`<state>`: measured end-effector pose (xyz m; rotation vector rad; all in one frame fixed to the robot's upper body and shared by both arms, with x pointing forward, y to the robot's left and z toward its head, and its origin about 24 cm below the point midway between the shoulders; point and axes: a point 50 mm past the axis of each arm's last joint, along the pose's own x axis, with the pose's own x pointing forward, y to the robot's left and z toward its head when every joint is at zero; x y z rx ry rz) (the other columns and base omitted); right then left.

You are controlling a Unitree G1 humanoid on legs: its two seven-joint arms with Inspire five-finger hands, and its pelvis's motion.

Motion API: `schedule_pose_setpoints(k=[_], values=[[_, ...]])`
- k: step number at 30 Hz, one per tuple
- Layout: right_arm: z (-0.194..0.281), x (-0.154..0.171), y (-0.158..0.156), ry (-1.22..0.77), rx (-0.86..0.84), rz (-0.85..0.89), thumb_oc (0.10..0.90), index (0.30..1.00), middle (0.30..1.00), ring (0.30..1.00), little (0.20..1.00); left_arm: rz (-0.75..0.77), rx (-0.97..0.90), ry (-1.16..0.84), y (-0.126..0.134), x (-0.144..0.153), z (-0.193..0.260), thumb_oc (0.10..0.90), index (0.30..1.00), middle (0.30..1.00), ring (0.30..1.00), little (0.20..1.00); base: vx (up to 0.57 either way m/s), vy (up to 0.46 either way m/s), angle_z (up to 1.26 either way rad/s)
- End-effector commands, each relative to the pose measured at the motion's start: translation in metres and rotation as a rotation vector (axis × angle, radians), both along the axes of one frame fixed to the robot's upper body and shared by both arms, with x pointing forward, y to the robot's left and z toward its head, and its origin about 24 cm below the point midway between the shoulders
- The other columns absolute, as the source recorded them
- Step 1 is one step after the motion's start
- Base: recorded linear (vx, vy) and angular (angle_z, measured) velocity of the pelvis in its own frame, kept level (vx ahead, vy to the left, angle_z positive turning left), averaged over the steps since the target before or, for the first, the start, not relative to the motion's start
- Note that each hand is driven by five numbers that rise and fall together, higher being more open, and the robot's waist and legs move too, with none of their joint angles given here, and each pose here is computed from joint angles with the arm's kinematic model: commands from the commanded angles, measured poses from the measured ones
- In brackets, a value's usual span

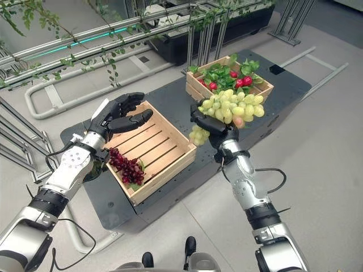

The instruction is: Pick up the fruits from the basket on one side to the basket on the other side

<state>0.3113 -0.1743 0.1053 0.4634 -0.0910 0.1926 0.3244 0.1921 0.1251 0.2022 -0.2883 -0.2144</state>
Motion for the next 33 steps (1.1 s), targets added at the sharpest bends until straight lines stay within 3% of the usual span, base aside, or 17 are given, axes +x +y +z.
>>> schedule_pose_setpoints(k=[1,10,14,20,24,33], values=[[0.043,-0.009,-0.01,-0.313,0.013,-0.022,0.4,0.3,0.3,0.3,0.3,0.031,-0.134,-0.13,-0.001,-0.003,0.016,0.8,0.9,0.9,0.9,0.9,-0.01,-0.031,-0.06],[0.048,-0.028,-0.015,-0.345,-0.05,0.013,0.4,0.3,0.3,0.3,0.3,0.017,-0.439,-0.029,-0.024,-0.025,-0.013,0.8,0.9,0.9,0.9,0.9,-0.01,-0.083,-0.14],[0.061,-0.03,-0.024,-0.378,-0.069,0.019,0.4,0.3,0.3,0.3,0.3,0.008,-0.433,0.0,-0.032,-0.031,-0.024,0.8,0.9,0.9,0.9,0.9,-0.08,-0.065,-0.25],[0.065,-0.019,0.006,-0.418,-0.05,0.195,0.4,0.3,0.3,0.3,0.3,0.159,-0.438,-0.083,0.004,-0.048,-0.018,0.8,0.9,0.9,0.9,0.9,-0.14,0.159,-1.46],[0.059,-0.018,0.012,-0.376,-0.027,0.187,0.4,0.3,0.3,0.3,0.3,0.149,-0.415,-0.083,-0.006,-0.037,-0.016,0.8,0.9,0.9,0.9,0.9,-0.12,0.165,-1.46],[0.035,-0.033,0.007,-0.304,-0.011,0.235,0.4,0.3,0.3,0.3,0.3,0.141,-0.396,-0.052,-0.004,-0.037,-0.02,0.8,0.9,0.9,0.9,0.9,-0.1,0.129,-0.33]])
